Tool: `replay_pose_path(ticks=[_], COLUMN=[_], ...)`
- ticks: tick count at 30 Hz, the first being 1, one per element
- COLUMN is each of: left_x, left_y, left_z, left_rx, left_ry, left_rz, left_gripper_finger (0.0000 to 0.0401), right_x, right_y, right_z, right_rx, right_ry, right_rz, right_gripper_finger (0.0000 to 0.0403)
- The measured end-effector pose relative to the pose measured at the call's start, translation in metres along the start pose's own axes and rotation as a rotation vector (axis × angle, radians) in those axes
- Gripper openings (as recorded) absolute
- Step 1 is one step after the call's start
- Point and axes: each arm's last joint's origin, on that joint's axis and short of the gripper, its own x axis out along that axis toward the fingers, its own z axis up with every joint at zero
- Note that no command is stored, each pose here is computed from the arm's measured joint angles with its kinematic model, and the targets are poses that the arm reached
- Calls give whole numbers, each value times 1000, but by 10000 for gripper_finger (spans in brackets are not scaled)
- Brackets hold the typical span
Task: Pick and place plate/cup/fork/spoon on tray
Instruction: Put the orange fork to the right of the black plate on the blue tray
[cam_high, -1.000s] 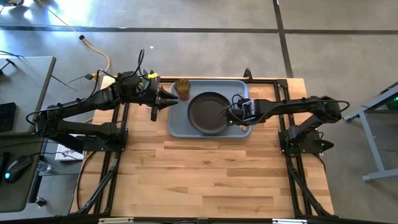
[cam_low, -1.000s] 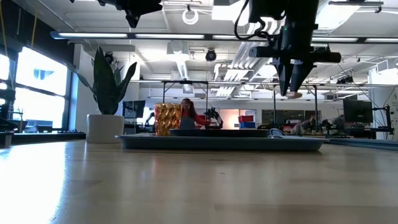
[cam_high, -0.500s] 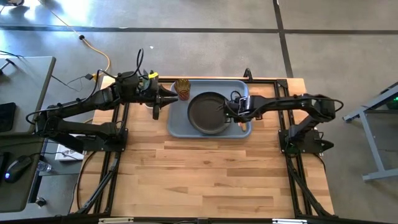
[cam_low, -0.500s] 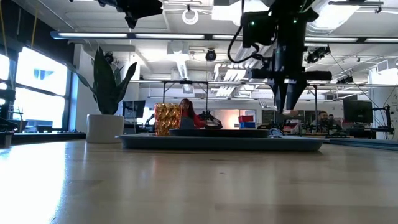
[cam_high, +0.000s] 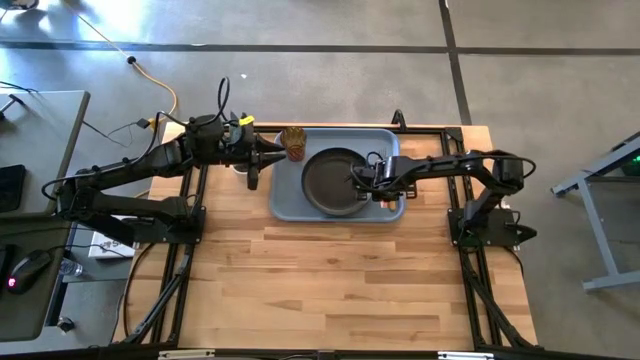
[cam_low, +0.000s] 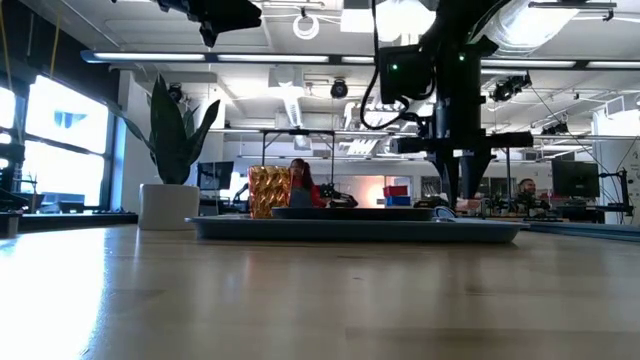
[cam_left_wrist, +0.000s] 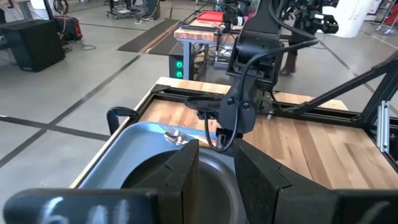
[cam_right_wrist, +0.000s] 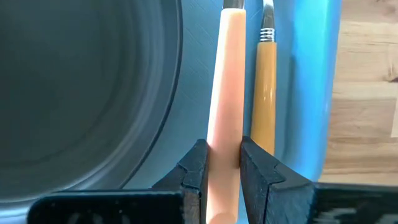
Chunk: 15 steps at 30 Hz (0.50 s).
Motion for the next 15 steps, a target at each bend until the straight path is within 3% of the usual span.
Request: replay_pose_path(ticks=[15], left_x=[0], left_y=[0], left_z=[0], left_rx=[0], left_ry=[0], left_rz=[-1], left_gripper_finger=[90], right_x=[29], right_y=[10], right_z=[5], right_rx=[-22], right_ry=[53], right_rz=[-39], right_gripper_finger=[44])
